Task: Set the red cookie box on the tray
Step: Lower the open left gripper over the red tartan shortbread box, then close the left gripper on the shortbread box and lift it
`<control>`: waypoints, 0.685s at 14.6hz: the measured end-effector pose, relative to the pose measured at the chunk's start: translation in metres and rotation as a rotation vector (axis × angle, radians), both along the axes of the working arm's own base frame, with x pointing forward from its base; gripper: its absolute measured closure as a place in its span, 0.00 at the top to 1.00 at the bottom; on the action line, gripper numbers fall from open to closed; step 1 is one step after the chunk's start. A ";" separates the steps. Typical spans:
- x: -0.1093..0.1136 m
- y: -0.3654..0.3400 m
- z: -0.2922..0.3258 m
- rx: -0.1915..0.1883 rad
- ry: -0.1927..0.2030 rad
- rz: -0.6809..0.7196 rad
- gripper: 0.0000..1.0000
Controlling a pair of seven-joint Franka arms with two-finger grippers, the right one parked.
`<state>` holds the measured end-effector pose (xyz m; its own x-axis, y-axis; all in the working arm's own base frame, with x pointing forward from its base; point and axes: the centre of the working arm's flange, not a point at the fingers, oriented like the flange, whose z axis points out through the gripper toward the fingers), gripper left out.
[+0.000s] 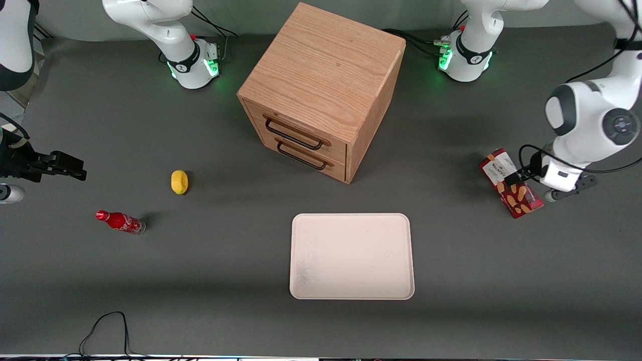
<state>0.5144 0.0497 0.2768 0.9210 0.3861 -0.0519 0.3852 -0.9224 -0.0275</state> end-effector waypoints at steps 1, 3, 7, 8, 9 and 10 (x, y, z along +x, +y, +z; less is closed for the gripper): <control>-0.001 0.000 -0.012 0.004 0.008 0.003 1.00; -0.001 0.001 -0.030 0.004 0.015 0.023 0.99; -0.001 0.002 -0.044 0.008 0.012 0.036 0.55; -0.001 0.002 -0.045 0.008 0.014 0.036 0.43; -0.001 0.002 -0.045 0.008 0.014 0.036 0.33; -0.001 0.001 -0.045 0.008 0.015 0.035 0.23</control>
<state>0.5136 0.0511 0.2315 0.9061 0.4184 -0.0621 0.4166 -0.9082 -0.0404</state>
